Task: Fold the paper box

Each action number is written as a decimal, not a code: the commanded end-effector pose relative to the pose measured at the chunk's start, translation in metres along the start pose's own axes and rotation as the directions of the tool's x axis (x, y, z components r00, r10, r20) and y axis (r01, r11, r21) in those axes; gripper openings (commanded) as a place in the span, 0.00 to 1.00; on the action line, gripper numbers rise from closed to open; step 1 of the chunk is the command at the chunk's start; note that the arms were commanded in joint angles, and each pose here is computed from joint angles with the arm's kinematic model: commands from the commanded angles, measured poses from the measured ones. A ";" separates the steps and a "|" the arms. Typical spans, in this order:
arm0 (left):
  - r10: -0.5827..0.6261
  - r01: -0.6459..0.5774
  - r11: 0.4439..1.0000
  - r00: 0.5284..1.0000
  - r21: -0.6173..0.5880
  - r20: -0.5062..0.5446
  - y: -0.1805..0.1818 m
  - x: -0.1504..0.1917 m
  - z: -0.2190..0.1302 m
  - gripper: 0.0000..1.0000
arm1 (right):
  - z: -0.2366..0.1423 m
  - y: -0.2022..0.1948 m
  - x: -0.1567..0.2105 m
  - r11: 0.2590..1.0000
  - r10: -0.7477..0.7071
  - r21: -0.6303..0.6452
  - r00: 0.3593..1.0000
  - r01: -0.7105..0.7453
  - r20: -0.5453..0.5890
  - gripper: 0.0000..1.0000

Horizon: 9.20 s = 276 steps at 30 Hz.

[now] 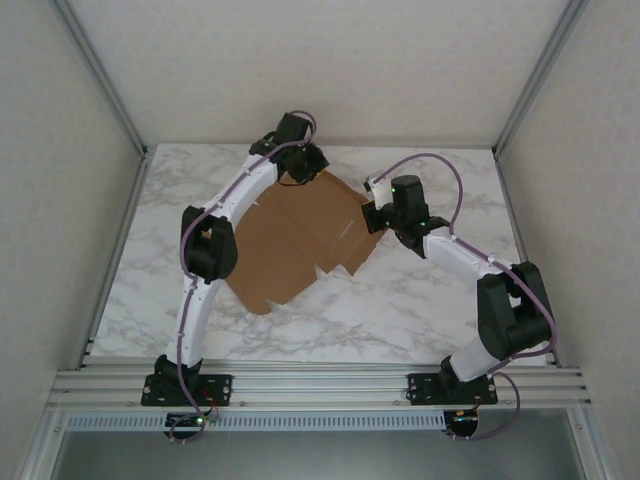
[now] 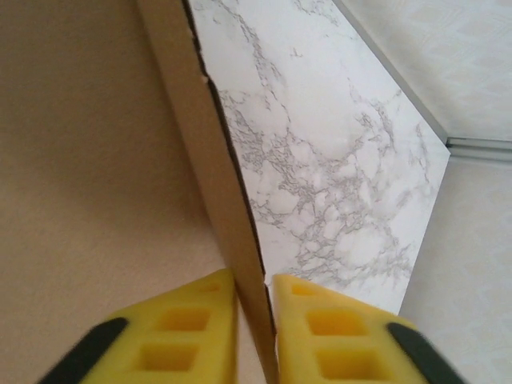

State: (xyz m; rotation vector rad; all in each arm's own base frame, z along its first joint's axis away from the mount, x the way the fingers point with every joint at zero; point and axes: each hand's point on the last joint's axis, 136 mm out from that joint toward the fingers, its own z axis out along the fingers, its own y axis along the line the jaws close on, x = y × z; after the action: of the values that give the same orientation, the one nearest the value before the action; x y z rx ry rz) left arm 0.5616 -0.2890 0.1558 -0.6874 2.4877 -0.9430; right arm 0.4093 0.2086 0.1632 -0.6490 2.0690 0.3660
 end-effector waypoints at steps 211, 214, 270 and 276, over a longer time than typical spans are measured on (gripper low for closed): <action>-0.702 0.521 0.697 0.356 0.492 0.617 0.115 0.008 -0.114 0.00 | 0.138 0.025 0.055 0.649 0.673 -0.111 0.636 -0.753 -0.377 0.50; -0.713 0.523 0.688 0.357 0.503 0.604 0.117 0.010 -0.114 0.00 | 0.136 0.033 0.044 0.611 0.683 -0.169 0.623 -0.773 -0.382 0.50; -0.609 0.470 0.787 0.492 0.399 0.622 0.133 0.032 -0.132 0.00 | 0.020 -0.111 -0.001 0.821 0.529 0.317 0.841 -0.474 -0.113 0.22; -0.614 0.475 0.783 0.491 0.400 0.619 0.135 0.033 -0.133 0.00 | 0.060 -0.070 0.009 0.947 0.315 0.099 0.941 -0.304 -0.120 0.26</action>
State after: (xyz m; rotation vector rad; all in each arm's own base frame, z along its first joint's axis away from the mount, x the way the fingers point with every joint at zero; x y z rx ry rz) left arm 0.4396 -0.1553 0.1738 -1.5141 1.3396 -0.9165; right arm 0.4931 0.1436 0.1056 -0.0451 2.4289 0.3565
